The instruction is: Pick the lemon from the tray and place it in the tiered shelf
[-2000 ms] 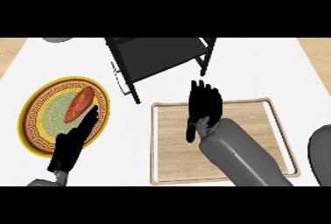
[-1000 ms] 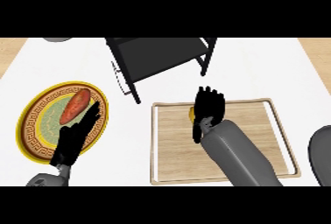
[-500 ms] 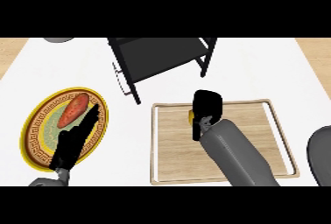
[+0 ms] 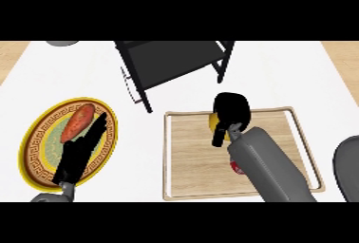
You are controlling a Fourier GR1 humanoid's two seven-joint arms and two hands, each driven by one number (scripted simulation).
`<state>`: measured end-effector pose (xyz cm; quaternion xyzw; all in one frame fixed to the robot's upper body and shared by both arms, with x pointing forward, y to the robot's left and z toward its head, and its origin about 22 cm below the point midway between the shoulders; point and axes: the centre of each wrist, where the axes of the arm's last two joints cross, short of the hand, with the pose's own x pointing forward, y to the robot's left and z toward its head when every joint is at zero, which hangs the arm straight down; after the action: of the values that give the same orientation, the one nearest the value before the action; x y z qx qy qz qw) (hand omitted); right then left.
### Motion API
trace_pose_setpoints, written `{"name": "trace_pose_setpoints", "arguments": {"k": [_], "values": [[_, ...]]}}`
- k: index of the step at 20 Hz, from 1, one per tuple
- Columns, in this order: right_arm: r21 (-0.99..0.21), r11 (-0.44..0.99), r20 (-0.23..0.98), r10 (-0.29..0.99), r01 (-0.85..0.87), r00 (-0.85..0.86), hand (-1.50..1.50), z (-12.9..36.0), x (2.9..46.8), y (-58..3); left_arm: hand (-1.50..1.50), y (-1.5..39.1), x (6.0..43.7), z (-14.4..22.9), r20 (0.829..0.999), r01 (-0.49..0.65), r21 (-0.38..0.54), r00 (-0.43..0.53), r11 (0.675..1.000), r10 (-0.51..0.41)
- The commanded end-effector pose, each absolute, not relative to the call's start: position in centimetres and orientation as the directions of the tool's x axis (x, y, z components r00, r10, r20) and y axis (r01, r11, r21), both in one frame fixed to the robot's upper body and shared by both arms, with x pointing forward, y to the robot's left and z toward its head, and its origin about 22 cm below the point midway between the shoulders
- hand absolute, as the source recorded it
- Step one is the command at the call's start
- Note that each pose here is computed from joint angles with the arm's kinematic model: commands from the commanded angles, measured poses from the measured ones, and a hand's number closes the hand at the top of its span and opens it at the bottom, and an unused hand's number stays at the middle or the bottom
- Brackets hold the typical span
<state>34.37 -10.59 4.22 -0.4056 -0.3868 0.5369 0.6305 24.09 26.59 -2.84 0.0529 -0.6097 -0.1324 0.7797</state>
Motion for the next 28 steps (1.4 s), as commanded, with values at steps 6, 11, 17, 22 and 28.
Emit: {"name": "trace_pose_setpoints", "arguments": {"k": [6,11,17,22,28], "values": [[-0.949,0.184,0.203,0.978,-0.255,-0.05,1.5,8.5,31.9,-17.6,0.0,27.0,22.8,-2.5,0.935,0.137,0.252,0.221,0.958,-0.278],[-0.974,0.209,0.214,0.976,-0.082,-0.05,1.5,15.1,30.4,-18.2,0.0,27.8,23.8,-3.4,0.934,0.138,0.238,0.238,0.961,-0.266],[-0.879,0.459,0.448,0.888,0.127,-0.102,1.5,21.8,30.3,-17.5,0.0,28.1,23.6,-2.8,0.935,0.129,0.252,0.225,0.959,-0.276],[-0.827,0.52,0.505,0.854,0.213,-0.124,1.5,25.5,33.0,-17.6,0.0,26.4,23.6,-2.6,0.94,0.155,0.24,0.211,0.958,-0.269],[-0.834,0.504,0.494,0.863,0.225,-0.102,1.5,28.9,36.5,-15.3,0.0,27.5,24.3,-3.4,0.938,0.151,0.239,0.219,0.959,-0.269]]}}
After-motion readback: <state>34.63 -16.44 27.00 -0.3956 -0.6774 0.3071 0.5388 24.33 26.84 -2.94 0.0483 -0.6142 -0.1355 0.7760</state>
